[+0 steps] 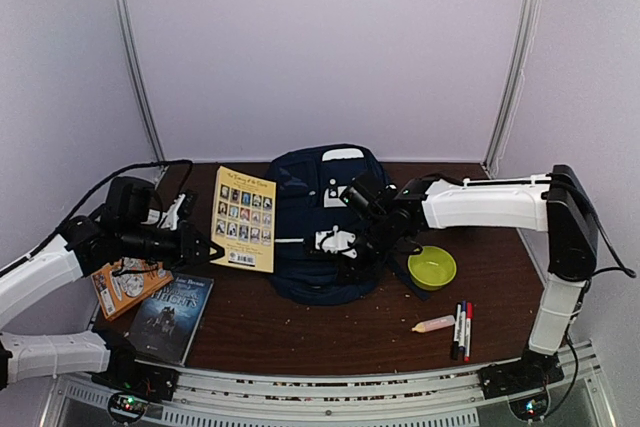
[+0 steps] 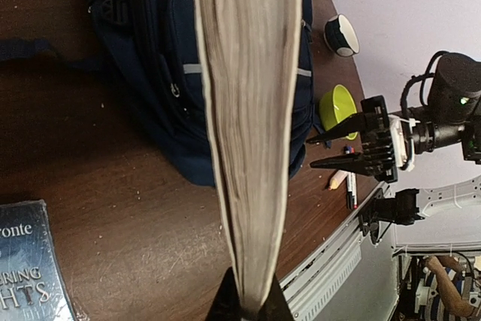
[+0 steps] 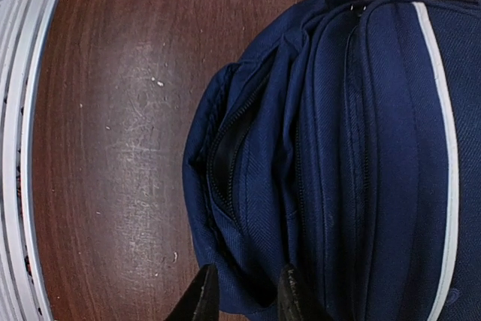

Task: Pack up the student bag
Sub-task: Grab the largest pocket of the student bag, then place the book in the largest pocket of the bag.

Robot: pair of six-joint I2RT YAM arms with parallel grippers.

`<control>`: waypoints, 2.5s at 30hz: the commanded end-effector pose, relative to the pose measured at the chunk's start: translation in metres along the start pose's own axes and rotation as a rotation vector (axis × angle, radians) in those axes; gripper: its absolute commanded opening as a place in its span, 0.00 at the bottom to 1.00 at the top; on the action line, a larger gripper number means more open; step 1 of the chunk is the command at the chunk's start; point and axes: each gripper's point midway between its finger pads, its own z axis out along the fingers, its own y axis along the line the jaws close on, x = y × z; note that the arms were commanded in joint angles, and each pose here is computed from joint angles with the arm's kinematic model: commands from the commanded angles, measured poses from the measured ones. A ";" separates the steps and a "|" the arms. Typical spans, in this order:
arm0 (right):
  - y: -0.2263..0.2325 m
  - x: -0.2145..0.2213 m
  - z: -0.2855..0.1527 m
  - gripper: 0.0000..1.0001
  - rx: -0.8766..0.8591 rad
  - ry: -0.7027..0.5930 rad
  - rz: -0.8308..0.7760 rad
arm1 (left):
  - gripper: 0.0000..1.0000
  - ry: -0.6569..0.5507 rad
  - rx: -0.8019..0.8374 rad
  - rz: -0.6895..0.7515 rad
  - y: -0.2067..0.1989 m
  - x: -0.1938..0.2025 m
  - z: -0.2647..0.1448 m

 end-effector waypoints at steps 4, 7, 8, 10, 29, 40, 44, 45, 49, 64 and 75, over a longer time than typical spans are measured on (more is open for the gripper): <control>-0.008 0.005 0.019 0.34 0.033 0.073 -0.047 | 0.00 -0.036 -0.010 0.034 -0.002 0.002 -0.019; -0.014 0.008 0.025 0.33 0.055 0.097 -0.030 | 0.00 -0.033 -0.014 0.035 0.000 0.003 -0.019; -0.016 0.008 0.025 0.33 0.063 0.099 -0.029 | 0.00 -0.031 -0.013 0.036 0.000 0.004 -0.019; -0.021 0.010 0.028 0.32 0.088 0.109 -0.025 | 0.00 -0.023 -0.010 0.039 0.000 0.005 -0.017; -0.060 -0.052 -0.042 0.00 0.239 -0.036 0.009 | 0.00 0.061 0.111 0.180 -0.039 0.010 -0.036; -0.124 -0.105 -0.129 0.00 0.400 -0.203 0.157 | 0.00 0.165 0.372 0.311 -0.096 0.033 -0.071; -0.133 -0.113 -0.146 0.00 0.442 -0.231 0.164 | 0.00 0.240 0.386 0.329 -0.099 0.044 -0.060; -0.134 -0.114 -0.149 0.00 0.448 -0.233 0.163 | 0.00 0.257 0.381 0.335 -0.099 0.047 -0.055; -0.137 -0.112 -0.154 0.00 0.463 -0.236 0.167 | 0.00 0.282 0.378 0.341 -0.095 0.050 -0.040; -0.138 -0.114 -0.166 0.00 0.475 -0.261 0.182 | 0.00 0.353 0.405 0.310 -0.081 0.067 0.014; -0.135 -0.117 -0.171 0.00 0.457 -0.285 0.187 | 0.00 0.325 0.387 0.215 -0.063 0.056 0.068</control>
